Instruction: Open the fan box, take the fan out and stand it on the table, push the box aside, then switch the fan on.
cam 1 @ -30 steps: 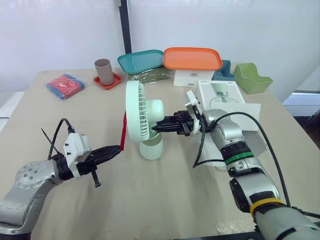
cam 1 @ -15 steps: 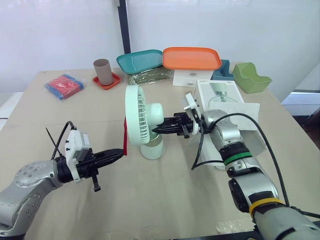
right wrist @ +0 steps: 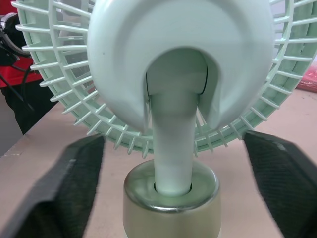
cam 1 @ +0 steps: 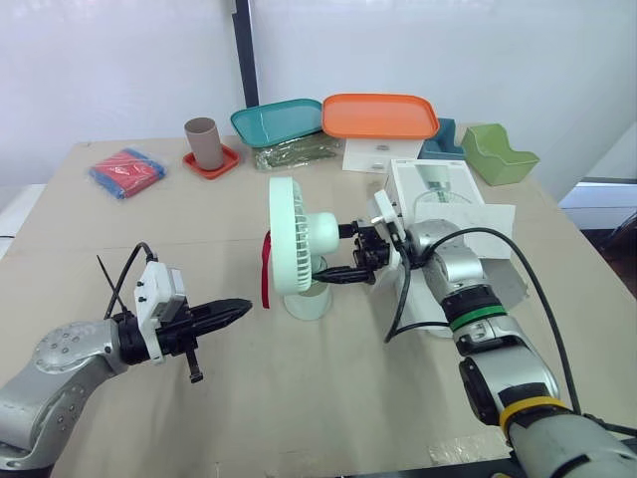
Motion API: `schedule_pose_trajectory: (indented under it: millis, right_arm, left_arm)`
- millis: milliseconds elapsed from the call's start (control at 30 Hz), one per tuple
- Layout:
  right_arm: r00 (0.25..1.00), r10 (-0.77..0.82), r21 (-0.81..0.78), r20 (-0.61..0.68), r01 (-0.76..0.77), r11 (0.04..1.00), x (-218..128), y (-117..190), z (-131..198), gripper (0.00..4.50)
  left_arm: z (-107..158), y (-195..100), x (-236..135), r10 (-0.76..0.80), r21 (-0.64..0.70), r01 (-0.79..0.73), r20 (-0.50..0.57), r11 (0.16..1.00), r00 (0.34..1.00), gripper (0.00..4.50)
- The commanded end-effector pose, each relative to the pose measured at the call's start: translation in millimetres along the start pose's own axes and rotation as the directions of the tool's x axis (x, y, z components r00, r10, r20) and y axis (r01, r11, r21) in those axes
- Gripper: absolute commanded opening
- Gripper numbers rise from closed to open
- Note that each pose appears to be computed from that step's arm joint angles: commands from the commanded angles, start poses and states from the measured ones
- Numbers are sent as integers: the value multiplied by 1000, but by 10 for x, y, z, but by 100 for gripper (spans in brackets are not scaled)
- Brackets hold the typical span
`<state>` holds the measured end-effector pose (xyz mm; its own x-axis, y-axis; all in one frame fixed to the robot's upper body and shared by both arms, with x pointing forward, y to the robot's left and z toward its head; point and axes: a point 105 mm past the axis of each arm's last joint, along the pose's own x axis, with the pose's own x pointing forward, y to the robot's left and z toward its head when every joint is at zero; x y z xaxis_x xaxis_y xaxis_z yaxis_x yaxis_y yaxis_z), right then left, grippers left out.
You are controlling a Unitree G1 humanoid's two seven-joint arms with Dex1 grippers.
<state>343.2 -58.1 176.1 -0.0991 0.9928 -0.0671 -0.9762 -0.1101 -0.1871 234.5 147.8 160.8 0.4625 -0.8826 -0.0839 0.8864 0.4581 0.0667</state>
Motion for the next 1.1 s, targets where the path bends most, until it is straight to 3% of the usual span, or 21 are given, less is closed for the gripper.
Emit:
schedule_pose_trajectory:
  millis: [33, 400, 433, 500, 567, 600, 700, 733, 767, 833, 867, 1000, 1100]
  right_arm:
    - [1000, 16, -57, 9, -15, 998, -93, 31, 107, 446]
    - [994, -102, -110, -32, 98, 989, -545, 199, 214, 446]
    - [993, -111, -121, -45, 104, 987, -598, 257, 214, 450]
    - [987, -148, -141, -58, 138, 980, -708, 403, 228, 450]
    - [981, -181, -154, -74, 168, 974, -787, 554, 236, 450]
    - [976, -207, -144, -62, 197, 970, -814, 601, 244, 450]
    - [950, -301, -121, -87, 290, 949, -917, 808, 100, 450]
    - [936, -339, -107, -93, 329, 938, -951, 853, 41, 450]
    - [922, -371, -115, -107, 359, 926, -982, 909, -37, 450]
    - [893, -438, -97, -100, 430, 898, -1015, 977, -143, 450]
    - [874, -477, -89, -90, 470, 878, -1028, 985, -184, 450]
    - [820, -561, -55, -115, 559, 828, -1030, 1042, -472, 450]
    - [818, -557, -45, -144, 557, 830, -957, 1057, -633, 450]
  left_arm:
    - [50, -6, 21, -2, 32, 2, 17, 999, 1000, 0]
    - [18, 197, -6, 110, 19, -111, 24, 994, 994, 0]
    - [14, 229, -20, 130, 13, -130, 25, 991, 991, 52]
    - [-33, 372, -63, 238, 44, -238, 9, 970, 971, 73]
    - [-57, 414, -80, 299, 63, -299, 9, 952, 954, 141]
    - [-78, 415, -87, 318, 63, -318, 3, 946, 948, 152]
    - [-203, 425, -122, 402, 24, -401, -15, 916, 916, 267]
    - [-236, 434, -128, 431, 2, -431, -21, 902, 902, 275]
    - [-278, 438, -129, 453, -4, -453, -36, 891, 891, 335]
    - [-345, 443, -141, 483, 0, -484, -53, 875, 874, 378]
    - [-399, 462, -157, 503, 4, -504, -72, 863, 861, 431]
    - [-603, 489, -154, 545, 50, -543, -127, 838, 829, 445]
    - [-739, 463, -118, 559, 48, -558, -140, 829, 818, 445]
